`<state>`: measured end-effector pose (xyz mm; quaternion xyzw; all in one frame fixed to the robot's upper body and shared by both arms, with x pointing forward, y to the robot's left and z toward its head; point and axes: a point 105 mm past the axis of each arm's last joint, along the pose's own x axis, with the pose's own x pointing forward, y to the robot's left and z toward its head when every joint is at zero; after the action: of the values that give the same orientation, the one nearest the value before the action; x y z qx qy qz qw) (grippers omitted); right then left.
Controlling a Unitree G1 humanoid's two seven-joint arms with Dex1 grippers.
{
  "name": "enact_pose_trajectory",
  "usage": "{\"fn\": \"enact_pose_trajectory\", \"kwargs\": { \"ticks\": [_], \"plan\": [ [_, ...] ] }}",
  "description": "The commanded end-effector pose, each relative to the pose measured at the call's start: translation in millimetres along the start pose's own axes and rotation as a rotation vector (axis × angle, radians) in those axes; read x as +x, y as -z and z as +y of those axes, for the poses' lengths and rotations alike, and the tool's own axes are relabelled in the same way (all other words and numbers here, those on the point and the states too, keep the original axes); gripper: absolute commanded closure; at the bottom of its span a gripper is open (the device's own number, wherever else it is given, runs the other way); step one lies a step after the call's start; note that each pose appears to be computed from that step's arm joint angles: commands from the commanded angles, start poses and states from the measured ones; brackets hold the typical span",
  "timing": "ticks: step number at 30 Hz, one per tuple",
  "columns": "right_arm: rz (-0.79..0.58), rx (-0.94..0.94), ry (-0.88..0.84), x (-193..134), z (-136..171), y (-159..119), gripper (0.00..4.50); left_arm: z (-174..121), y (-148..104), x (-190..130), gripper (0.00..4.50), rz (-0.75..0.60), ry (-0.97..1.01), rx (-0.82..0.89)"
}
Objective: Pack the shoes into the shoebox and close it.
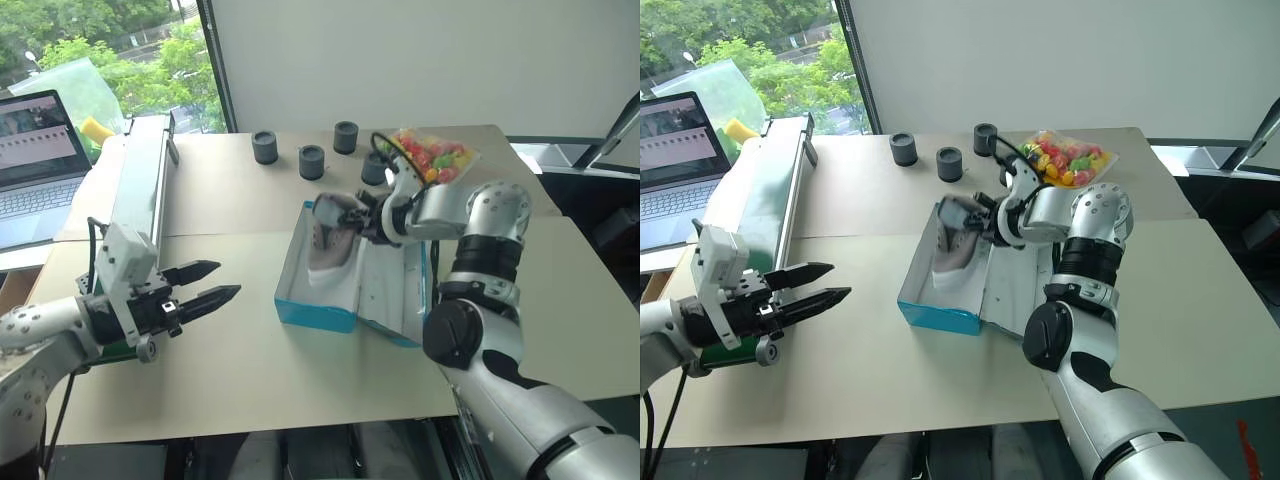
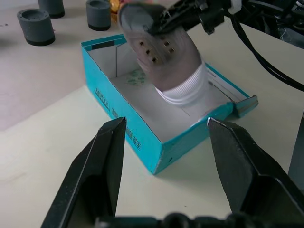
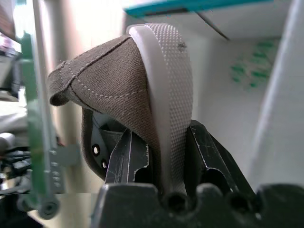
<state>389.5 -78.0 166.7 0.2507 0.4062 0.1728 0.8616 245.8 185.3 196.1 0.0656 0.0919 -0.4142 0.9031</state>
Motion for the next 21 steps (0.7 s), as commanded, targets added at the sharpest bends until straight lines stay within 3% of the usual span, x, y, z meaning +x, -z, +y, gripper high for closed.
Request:
{"fn": "enact_pose_trajectory", "kwargs": {
  "ticks": [1, 9, 11, 13, 19, 21],
  "plan": [
    [-0.026, -0.060, 0.077, -1.5, -2.3, 2.7, 3.85, -7.5, -5.1, 9.5, 1.60, -0.016, 0.048, 0.049],
    [0.045, -0.068, 0.177, 15.4, -17.8, 28.6, 3.85, -14.8, -7.1, 16.0, 1.60, -0.029, 0.070, 0.065],
    [0.042, -0.062, 0.167, 16.3, -14.7, 29.1, 3.02, -14.3, -7.7, 14.9, 1.57, -0.028, 0.067, 0.066],
    [0.041, -0.059, 0.152, 17.2, -10.1, 29.1, 2.56, -14.1, -8.2, 13.8, 1.57, -0.026, 0.065, 0.068],
    [0.000, -0.103, 0.109, 11.1, 9.8, 15.1, 0.40, -12.4, -8.8, 11.9, 1.57, -0.023, 0.058, 0.068],
    [-0.043, -0.128, 0.105, 5.7, 15.9, 4.2, 0.40, -11.8, -9.0, 11.5, 1.57, -0.022, 0.056, 0.069]
  ]
}}
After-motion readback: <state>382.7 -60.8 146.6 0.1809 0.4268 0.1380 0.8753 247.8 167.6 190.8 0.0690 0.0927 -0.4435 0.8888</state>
